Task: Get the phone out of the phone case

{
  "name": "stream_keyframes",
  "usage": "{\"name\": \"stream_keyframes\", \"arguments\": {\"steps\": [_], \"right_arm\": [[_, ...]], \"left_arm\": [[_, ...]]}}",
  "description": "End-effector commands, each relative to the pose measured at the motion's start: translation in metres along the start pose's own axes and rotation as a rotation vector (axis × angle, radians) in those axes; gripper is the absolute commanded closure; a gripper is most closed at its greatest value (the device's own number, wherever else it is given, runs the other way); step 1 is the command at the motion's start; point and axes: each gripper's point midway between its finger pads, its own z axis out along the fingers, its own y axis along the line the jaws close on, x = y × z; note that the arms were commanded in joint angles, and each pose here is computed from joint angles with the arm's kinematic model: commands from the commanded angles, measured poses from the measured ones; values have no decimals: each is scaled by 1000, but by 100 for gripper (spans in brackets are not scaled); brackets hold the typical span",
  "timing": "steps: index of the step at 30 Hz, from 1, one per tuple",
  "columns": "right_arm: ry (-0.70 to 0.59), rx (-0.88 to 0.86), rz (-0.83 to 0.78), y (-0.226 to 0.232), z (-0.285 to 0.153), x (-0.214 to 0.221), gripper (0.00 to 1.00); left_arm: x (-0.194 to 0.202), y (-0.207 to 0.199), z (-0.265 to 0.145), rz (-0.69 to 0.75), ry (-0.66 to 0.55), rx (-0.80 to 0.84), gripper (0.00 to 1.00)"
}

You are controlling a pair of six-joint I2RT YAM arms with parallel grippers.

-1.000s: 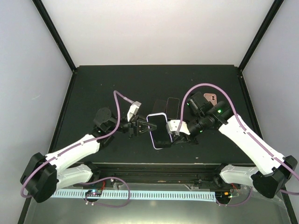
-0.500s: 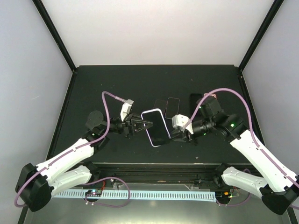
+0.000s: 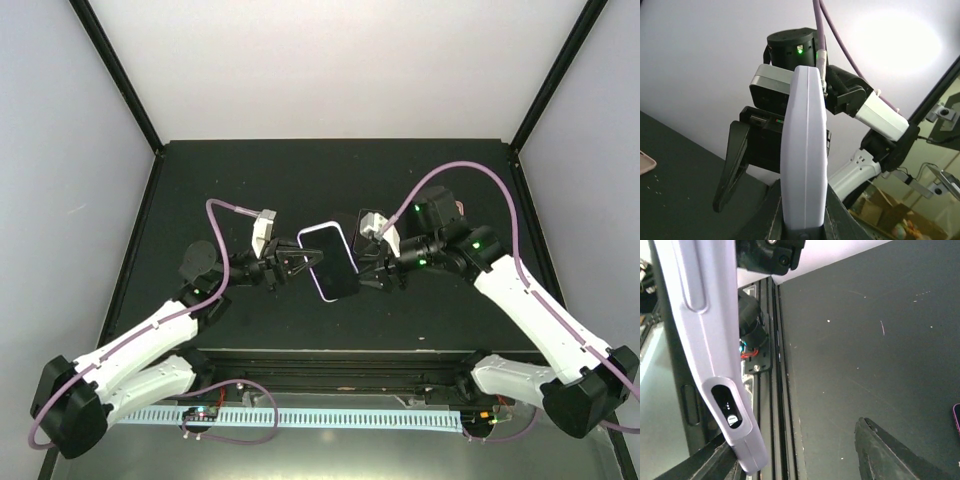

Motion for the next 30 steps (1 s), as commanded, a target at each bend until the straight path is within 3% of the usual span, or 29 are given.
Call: {"name": "stream_keyframes", "arguments": {"steps": [1,7,19,23,27,30], "right_arm": [[-235,89,-125,-24,-20,-82,42],[-315,-39,-118,-3,-30,-105,34],[-340,-161,-68,2,-27,-119,29],[-323,-156,-39,-3,-22,-111,40],[-310,-105,100,-23,-21,-98,64],[-296,-122,198,-33,-24,-81,79]], "left_arm": [[27,-31,1,-24,124,134,98],[38,-8,2,-46,137,50,99],[56,9,4,-84,173,16,98],[55,25,5,-94,172,-79,99],[51,61,-2,-99,144,-284,98],[44,77,-5,-103,119,-338,98]]}}
